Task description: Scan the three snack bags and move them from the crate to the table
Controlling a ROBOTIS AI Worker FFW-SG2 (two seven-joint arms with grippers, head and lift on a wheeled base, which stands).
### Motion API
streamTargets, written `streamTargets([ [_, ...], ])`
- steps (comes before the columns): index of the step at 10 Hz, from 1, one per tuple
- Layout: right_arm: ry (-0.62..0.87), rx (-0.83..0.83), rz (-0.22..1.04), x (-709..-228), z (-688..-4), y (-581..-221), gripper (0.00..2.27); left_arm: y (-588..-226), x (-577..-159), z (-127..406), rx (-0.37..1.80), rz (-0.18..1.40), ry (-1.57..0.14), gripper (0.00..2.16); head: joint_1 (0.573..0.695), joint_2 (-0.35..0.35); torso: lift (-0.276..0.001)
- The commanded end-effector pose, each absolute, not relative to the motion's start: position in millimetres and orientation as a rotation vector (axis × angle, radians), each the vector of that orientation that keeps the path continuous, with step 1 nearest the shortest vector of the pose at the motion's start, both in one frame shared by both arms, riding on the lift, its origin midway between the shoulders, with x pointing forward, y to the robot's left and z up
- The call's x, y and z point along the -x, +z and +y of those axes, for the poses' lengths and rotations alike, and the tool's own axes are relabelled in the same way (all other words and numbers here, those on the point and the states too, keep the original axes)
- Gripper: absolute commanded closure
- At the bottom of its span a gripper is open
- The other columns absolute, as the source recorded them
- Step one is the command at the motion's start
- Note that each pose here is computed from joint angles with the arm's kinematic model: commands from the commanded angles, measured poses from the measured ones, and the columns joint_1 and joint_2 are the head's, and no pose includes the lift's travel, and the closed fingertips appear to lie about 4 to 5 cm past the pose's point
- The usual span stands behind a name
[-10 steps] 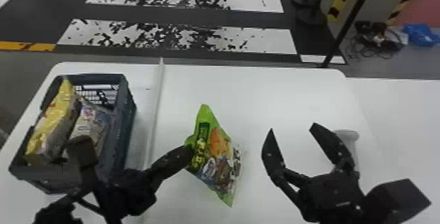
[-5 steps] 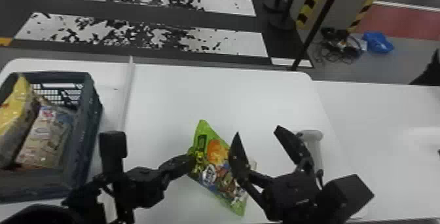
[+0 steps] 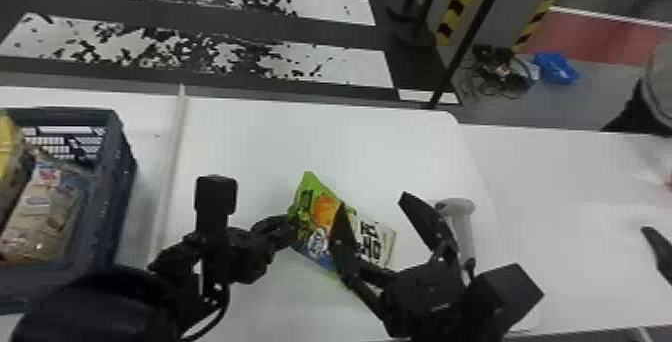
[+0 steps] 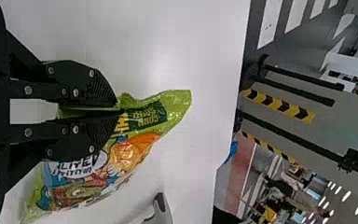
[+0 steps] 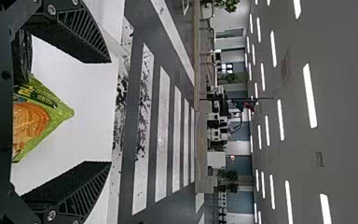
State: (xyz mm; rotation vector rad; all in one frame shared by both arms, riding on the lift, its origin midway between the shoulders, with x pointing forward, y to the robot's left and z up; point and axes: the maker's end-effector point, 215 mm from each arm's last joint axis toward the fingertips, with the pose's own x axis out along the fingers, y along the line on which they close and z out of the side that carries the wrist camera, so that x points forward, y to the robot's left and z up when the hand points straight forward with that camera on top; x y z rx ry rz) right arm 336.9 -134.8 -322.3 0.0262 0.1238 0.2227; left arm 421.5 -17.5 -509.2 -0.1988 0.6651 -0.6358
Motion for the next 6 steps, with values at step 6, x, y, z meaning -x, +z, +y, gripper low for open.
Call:
streamTargets([
  [6,0.229,-0.021,0.152,-339,-131,-330,0.11,-461,-464,34,-0.011,0.418,-0.401,0.03,0.695,-0.164,-0.062],
])
